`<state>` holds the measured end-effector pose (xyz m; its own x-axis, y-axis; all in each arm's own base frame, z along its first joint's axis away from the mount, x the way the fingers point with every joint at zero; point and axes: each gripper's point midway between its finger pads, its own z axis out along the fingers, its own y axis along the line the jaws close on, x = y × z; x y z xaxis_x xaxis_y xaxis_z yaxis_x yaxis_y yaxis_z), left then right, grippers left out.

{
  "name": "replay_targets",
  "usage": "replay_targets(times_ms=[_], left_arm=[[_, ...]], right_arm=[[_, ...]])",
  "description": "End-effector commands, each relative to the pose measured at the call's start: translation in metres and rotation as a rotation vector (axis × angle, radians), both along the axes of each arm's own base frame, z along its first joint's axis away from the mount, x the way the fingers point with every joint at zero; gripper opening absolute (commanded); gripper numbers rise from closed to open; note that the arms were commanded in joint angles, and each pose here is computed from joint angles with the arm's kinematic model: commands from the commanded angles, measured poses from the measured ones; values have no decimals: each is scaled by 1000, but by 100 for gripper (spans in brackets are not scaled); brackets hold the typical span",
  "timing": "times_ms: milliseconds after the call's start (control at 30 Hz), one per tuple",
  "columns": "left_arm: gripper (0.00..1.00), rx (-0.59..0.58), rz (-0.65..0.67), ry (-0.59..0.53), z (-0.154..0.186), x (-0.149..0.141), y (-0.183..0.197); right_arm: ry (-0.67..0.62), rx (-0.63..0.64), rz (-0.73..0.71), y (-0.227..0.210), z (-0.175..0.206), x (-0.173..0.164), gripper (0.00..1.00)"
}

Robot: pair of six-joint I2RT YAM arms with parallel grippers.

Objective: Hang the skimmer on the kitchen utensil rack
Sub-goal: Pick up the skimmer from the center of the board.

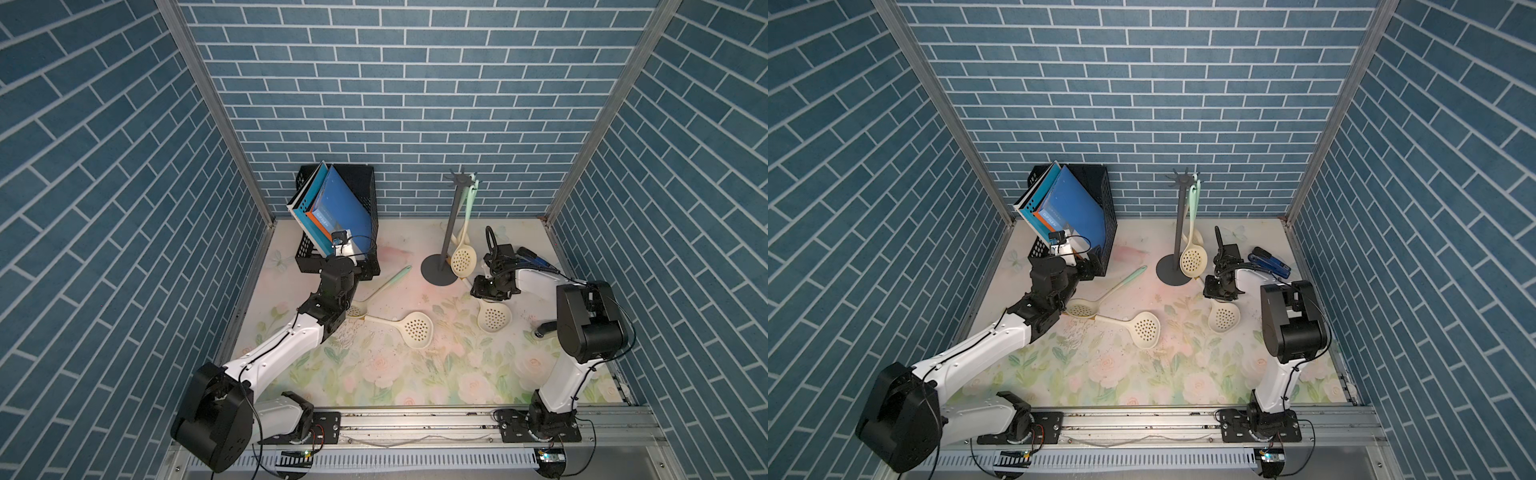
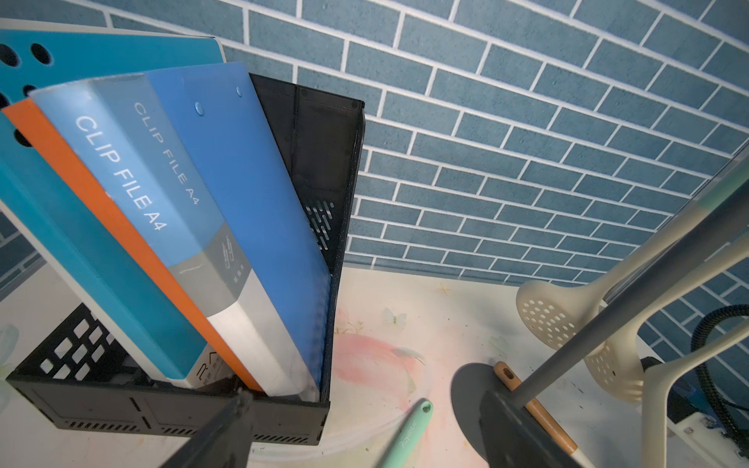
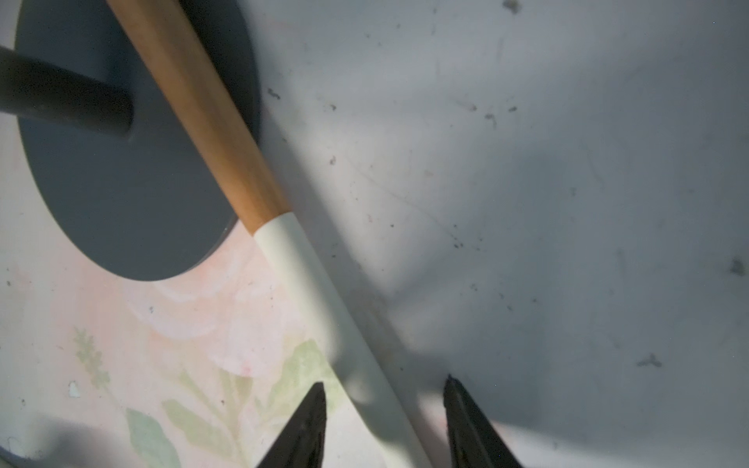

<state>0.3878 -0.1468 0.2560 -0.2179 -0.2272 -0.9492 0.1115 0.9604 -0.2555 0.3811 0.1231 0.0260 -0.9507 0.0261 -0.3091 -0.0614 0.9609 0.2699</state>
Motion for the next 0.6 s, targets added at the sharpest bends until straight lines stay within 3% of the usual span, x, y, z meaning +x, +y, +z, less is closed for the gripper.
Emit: replay_targets(times_ms=[0, 267, 433, 567], left_arm=[[92, -3, 10, 7, -3, -2, 5], [93, -12, -5, 15, -5, 0, 1], [93, -12, -9, 18, -5, 1, 0], [93, -12, -9, 16, -3, 1, 0]], right_arm=[[114, -48, -20, -7, -25, -20, 39], [156, -68, -46, -12, -37, -31, 22], [189, -84, -59, -16, -45, -40, 0], [191, -115, -73, -24, -44, -47, 0]])
